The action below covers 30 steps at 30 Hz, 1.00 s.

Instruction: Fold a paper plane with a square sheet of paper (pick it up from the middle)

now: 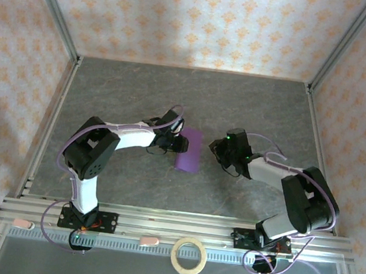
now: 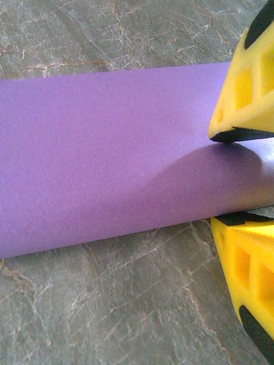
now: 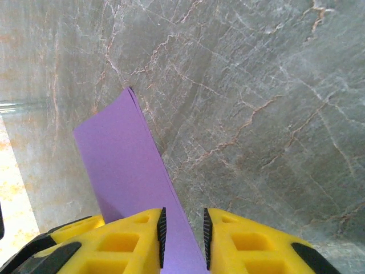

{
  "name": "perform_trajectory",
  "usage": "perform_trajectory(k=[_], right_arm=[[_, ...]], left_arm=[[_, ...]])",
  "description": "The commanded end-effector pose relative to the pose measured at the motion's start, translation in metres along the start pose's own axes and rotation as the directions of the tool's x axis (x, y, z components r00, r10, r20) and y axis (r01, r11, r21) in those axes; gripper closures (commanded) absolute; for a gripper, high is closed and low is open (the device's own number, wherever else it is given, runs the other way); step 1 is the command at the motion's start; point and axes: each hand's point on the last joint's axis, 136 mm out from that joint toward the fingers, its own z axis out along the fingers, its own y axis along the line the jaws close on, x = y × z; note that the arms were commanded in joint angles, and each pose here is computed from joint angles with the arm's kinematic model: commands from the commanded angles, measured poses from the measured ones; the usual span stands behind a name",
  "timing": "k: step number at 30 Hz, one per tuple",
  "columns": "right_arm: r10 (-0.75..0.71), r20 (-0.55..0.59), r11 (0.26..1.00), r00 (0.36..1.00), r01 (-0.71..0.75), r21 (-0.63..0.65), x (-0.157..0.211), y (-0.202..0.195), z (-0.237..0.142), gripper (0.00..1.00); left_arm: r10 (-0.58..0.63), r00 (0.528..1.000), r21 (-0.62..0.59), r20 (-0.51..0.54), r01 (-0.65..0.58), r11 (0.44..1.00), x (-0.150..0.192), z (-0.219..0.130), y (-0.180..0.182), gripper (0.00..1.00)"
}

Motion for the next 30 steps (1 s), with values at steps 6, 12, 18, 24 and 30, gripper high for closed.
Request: perform_trajectory(k=[6,12,18,24,30], right_arm=[[0.001,0.016,1.000,1.000,-0.001,-0.025,-0.004,0.006,-0.003,0.74],[-0.001,0.008,1.000,1.000,0.001,-0.018,-0.002,0.003,-0.001,0.74],[-0.001,-0.004,1.000,1.000,0.001,-0.019,0.000,0.003,0.001,0.74],[-0.002,-0.012,1.000,1.000,0.002,-0.019,0.001,0.002,0.002,0.74],[-0.002,-0.021,1.000,1.000,0.001,-0.021,0.002,0.002,0.004,0.74]], left_arm=[[0.003,1.000,-0.078,-0.030,-0.005,0.997,0.002,0.006,0.025,0.57],[0.021,0.999,-0.084,-0.041,-0.024,0.996,0.002,0.007,0.026,0.57],[0.031,0.997,-0.133,-0.075,-0.041,0.990,0.009,0.017,0.038,0.57],[0.037,0.996,-0.144,-0.082,-0.049,0.988,0.010,0.019,0.040,0.57],[0.043,0.995,-0.168,-0.087,-0.057,0.984,0.010,0.021,0.045,0.56]])
